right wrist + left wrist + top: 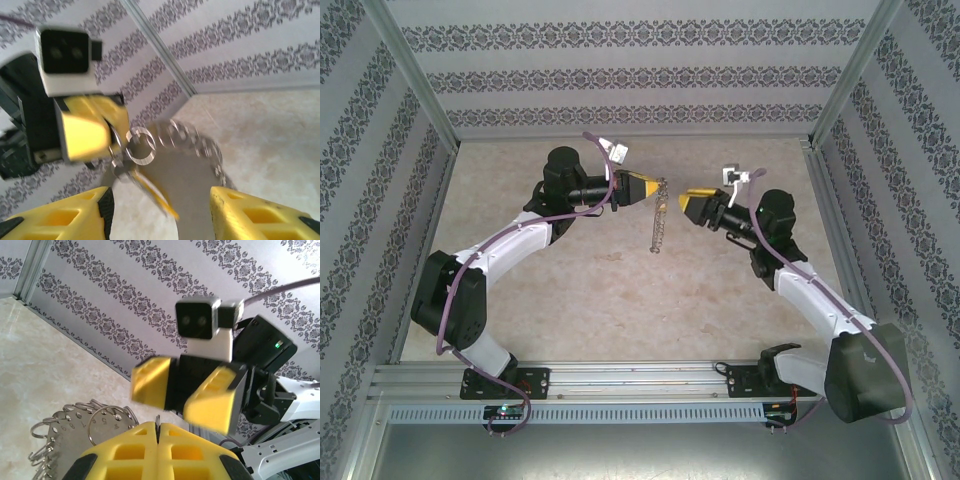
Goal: Put the keys on the keyring
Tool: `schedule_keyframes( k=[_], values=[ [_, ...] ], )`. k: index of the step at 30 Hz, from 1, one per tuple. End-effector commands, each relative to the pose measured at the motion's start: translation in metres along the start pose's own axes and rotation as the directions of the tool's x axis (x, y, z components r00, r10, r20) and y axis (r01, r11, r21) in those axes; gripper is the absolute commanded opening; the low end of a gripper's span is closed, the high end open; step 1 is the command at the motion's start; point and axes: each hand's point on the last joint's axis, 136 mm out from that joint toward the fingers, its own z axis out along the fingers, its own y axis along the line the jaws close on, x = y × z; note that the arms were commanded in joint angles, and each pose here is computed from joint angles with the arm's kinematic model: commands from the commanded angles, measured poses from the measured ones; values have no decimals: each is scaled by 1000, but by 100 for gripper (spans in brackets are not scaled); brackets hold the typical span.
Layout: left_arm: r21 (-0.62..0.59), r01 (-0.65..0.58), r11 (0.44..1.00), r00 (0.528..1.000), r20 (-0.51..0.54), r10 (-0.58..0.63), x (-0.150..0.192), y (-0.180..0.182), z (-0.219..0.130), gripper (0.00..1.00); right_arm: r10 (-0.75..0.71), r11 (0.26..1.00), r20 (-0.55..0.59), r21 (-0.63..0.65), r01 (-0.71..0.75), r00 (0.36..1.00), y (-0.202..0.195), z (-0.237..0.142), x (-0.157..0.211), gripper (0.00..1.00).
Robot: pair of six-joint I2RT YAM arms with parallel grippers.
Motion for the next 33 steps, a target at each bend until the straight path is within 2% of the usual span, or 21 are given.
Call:
schedule_keyframes(
  k=[1,10,27,33],
  values=[
    [47,-47,998,999,16,46,-18,-21,2,0,-126,992,7,-11,126,992,3,2,8,55],
    [56,-48,997,999,12,47,-19,-26,1,0,-199,978,-31,-71,196,980,15,13,25,56],
    [94,-39,995,999,1,39,-20,-33,2,0,-237,964,-21,-129,233,971,28,39,15,57],
    [104,-36,994,999,-5,37,-20,-35,4,0,-247,958,-30,-159,240,968,33,45,17,52]
  ],
)
